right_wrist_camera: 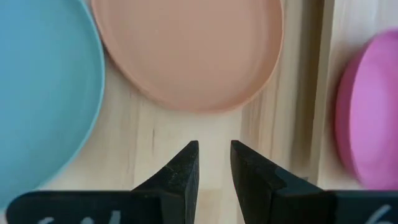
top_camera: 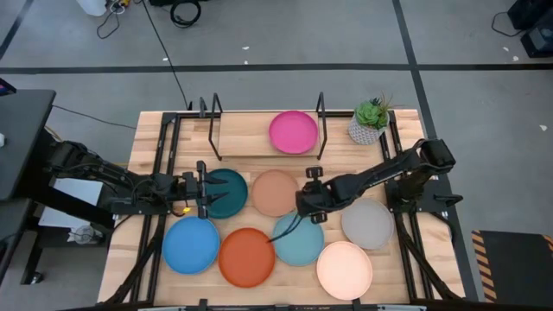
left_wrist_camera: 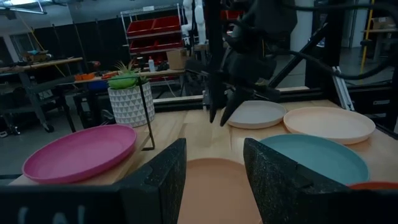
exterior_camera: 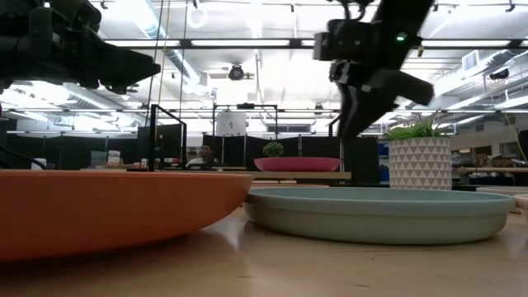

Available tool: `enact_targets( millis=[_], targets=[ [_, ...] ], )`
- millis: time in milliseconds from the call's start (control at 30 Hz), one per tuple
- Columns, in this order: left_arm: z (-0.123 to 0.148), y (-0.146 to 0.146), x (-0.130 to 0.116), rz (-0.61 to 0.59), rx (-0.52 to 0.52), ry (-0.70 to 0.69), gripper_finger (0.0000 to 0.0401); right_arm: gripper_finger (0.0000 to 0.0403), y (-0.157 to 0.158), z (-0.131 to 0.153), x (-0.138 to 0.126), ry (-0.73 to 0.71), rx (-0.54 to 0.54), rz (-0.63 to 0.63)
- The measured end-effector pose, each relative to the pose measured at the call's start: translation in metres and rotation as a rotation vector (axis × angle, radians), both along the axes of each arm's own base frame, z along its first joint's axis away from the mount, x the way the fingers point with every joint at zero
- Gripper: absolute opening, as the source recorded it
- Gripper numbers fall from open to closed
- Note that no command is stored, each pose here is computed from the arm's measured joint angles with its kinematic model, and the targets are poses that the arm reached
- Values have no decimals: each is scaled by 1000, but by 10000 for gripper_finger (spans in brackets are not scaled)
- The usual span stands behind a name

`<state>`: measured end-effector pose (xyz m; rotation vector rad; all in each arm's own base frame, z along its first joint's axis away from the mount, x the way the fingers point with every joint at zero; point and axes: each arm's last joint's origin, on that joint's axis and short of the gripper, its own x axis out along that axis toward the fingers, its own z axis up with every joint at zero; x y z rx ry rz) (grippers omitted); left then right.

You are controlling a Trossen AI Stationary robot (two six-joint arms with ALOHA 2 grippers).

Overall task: Place and stack plates onto a shelf
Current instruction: Stack the dark green plate on top of the pink plate on the shelf

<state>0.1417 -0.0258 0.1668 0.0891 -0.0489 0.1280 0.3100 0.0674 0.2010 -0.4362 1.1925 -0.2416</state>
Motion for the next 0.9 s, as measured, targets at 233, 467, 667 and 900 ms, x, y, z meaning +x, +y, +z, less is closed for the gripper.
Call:
enact_targets(
  millis=[233,467,667,900],
  targets=[
    [0,0,0,0,-1,-4,167,97,2,6,-28,-61,106,-113],
    [2,0,0,2,25,-12,167,104,5,9,-40,-25,318,-226],
    [5,0,0,9,95,-36,167,115,14,3,-42,5,347,-266],
    [9,0,-1,19,164,-69,167,130,12,1,-49,51,356,-395]
  ],
)
